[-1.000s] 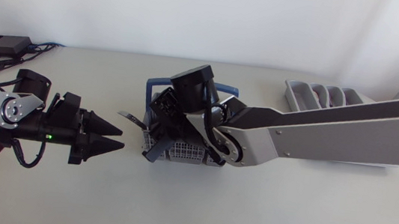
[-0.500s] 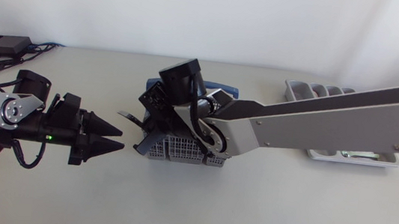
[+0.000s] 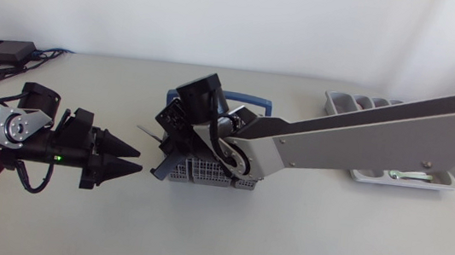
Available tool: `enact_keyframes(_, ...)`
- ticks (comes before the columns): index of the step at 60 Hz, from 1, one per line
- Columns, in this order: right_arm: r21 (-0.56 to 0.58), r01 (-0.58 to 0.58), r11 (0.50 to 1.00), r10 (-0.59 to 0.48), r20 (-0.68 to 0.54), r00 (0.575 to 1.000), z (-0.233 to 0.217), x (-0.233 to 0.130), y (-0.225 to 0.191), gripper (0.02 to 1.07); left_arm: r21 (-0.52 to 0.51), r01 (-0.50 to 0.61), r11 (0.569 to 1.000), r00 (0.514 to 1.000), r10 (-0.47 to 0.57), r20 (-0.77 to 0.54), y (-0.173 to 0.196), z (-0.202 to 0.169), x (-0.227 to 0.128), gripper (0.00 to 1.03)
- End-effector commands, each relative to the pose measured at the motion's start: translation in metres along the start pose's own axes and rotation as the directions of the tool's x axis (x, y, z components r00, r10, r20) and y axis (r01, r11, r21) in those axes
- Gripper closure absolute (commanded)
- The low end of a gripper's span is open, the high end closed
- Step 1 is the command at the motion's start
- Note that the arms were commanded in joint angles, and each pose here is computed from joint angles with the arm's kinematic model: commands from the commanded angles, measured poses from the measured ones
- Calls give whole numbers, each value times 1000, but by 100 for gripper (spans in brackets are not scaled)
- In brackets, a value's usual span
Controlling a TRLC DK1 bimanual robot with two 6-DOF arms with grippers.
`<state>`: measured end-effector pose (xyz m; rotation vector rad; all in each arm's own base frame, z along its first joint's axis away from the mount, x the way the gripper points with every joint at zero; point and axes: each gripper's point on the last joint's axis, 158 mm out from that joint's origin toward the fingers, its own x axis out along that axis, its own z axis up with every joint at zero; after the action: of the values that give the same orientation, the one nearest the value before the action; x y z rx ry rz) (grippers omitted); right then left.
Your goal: Sort the cutlery from the basket into the organizer compartments.
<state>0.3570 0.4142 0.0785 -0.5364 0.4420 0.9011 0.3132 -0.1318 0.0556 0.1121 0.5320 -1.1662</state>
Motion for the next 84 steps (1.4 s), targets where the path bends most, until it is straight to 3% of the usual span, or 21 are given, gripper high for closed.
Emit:
enact_keyframes(1,-13,-28,1000,27,-53,998,-26,-1,9,89,-37,11,999,1000,-11,-6,-4,-10,2,43)
enact_keyframes(7,-15,-31,999,30,-50,998,-27,-5,8,99,-41,13,999,1000,-13,-6,-5,-11,2,43)
enact_keyframes(12,-14,-29,999,28,-48,998,-26,-5,7,101,-40,14,999,1000,-15,-7,-6,-11,3,43)
enact_keyframes(61,-17,22,1000,-22,41,999,32,-37,-15,101,-37,18,999,1000,-18,-9,-13,-5,3,43)
enact_keyframes(84,-10,43,999,-41,118,992,83,-82,-29,101,-30,7,1000,1000,-7,-3,-15,0,0,43)
